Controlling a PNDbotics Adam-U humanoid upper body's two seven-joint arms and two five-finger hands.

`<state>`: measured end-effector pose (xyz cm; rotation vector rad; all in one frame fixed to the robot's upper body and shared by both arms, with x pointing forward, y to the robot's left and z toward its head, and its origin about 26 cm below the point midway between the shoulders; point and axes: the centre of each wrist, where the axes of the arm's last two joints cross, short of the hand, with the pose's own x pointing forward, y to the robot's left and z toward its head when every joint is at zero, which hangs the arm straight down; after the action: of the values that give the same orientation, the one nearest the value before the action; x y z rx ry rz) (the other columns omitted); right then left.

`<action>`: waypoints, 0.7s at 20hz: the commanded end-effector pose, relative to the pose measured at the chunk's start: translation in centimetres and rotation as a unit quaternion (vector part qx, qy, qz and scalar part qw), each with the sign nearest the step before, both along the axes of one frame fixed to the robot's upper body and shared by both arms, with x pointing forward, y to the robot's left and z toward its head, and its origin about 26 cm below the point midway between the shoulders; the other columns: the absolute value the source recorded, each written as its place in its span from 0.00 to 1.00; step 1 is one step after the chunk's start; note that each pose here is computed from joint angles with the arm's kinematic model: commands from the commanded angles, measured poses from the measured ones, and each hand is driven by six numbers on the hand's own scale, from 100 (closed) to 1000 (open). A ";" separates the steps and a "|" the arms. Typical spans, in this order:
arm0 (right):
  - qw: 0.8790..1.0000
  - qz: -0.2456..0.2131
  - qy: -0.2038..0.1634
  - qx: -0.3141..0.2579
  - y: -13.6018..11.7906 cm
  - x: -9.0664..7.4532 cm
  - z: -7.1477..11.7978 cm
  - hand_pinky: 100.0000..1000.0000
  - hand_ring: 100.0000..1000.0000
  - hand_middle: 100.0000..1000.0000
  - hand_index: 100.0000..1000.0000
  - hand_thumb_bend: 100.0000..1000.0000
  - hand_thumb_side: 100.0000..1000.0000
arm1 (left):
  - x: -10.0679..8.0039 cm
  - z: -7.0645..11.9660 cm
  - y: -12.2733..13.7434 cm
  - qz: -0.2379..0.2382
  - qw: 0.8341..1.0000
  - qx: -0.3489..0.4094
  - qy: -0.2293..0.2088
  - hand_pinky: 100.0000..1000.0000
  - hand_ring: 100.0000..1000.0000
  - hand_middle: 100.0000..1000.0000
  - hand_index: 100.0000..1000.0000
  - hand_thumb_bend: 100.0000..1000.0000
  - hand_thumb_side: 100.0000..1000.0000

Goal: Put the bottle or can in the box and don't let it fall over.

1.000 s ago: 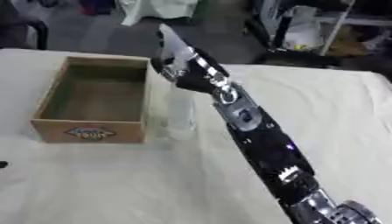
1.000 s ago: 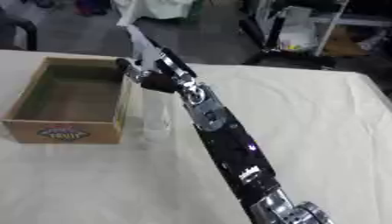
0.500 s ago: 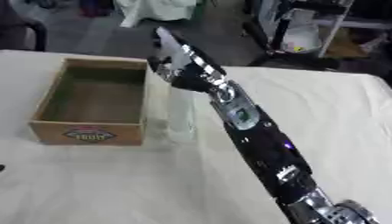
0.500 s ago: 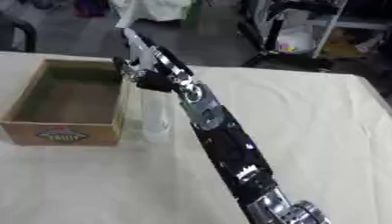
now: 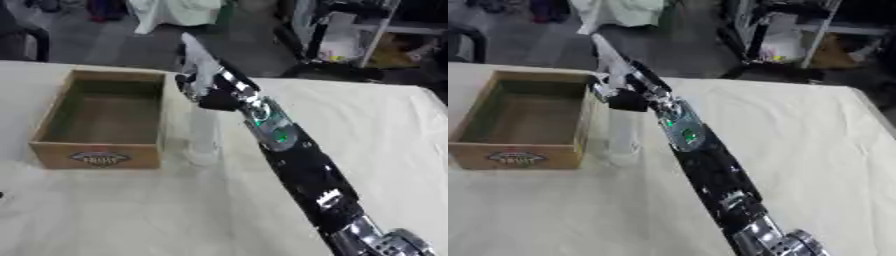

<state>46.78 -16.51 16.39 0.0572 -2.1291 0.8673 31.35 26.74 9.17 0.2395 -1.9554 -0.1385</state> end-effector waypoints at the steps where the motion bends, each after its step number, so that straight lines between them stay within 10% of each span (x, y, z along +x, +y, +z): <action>1: 1.000 -0.002 -0.019 -0.002 -0.7 0.3 1.7 0.73 0.89 0.84 0.97 0.00 0.30 | 0.1 0.9 0.0 -0.003 1.000 0.005 -0.017 0.53 1.00 0.89 0.85 0.33 0.69; 14: 0.999 -0.012 -0.018 0.030 -0.5 0.2 2.0 0.70 0.80 0.55 0.69 0.00 0.16 | 0.1 0.9 0.0 -0.003 1.000 0.003 -0.017 0.53 1.00 0.89 0.85 0.33 0.69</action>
<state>46.87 -16.42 16.72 0.0731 -2.1423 0.8002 31.35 26.74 9.17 0.2396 -1.9554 -0.1385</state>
